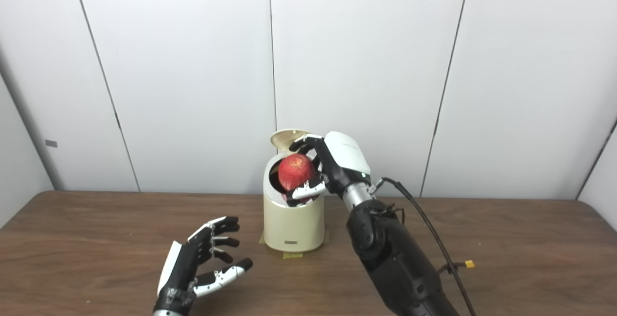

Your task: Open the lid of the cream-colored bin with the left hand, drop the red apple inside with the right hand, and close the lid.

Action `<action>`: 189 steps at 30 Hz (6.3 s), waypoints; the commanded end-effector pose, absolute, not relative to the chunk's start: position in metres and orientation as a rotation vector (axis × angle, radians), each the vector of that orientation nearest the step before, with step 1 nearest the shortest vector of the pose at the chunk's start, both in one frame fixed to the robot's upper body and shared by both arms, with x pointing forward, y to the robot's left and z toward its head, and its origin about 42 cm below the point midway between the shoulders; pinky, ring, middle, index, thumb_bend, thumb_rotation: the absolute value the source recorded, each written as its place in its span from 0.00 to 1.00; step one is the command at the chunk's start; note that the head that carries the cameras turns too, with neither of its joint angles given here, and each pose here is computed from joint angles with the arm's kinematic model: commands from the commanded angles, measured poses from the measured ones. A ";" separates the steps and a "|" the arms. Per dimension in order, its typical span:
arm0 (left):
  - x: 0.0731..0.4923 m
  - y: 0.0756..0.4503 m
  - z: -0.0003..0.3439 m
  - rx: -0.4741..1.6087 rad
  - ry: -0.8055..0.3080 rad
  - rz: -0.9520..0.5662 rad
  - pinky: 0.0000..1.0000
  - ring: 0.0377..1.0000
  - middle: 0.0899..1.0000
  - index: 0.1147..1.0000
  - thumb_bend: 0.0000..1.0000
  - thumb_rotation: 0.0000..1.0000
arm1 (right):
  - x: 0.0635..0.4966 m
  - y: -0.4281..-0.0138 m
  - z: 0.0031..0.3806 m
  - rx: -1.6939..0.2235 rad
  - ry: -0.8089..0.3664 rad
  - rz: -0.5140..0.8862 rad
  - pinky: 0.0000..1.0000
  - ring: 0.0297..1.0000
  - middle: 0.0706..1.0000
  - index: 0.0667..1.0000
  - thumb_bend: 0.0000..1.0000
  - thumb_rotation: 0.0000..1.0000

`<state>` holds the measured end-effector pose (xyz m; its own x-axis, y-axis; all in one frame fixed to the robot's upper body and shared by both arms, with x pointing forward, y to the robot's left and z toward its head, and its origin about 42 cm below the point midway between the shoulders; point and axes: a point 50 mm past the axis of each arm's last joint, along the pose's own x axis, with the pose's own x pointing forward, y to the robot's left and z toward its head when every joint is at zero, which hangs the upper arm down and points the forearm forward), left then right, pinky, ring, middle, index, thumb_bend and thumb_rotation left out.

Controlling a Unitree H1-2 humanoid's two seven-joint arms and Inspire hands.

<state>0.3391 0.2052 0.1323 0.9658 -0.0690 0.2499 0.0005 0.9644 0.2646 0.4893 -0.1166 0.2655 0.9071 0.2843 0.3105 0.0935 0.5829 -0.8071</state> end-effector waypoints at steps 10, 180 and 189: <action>0.340 0.208 0.138 0.284 -0.303 -0.036 0.52 0.65 0.73 0.74 0.67 0.05 | 0.492 -0.122 0.290 -0.950 -0.497 0.071 0.34 0.47 0.69 0.72 0.89 0.15; 0.463 0.162 0.328 1.414 -0.556 -0.610 1.00 1.00 0.80 0.82 1.00 0.42 | 0.321 -0.218 0.199 -0.167 -0.484 0.018 0.40 0.49 0.70 0.72 0.71 0.11; 0.456 0.150 0.309 1.580 -0.551 -0.652 1.00 1.00 0.87 0.89 1.00 0.42 | 0.319 -0.217 0.202 -0.170 -0.482 0.013 0.37 0.45 0.63 0.71 0.68 0.07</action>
<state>0.4551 0.1551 0.2948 0.7260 -0.6805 -0.0996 0.0751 -0.0655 0.9950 0.3139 -0.2208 0.1778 0.9264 0.0453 0.3737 0.0216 0.9847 -0.1728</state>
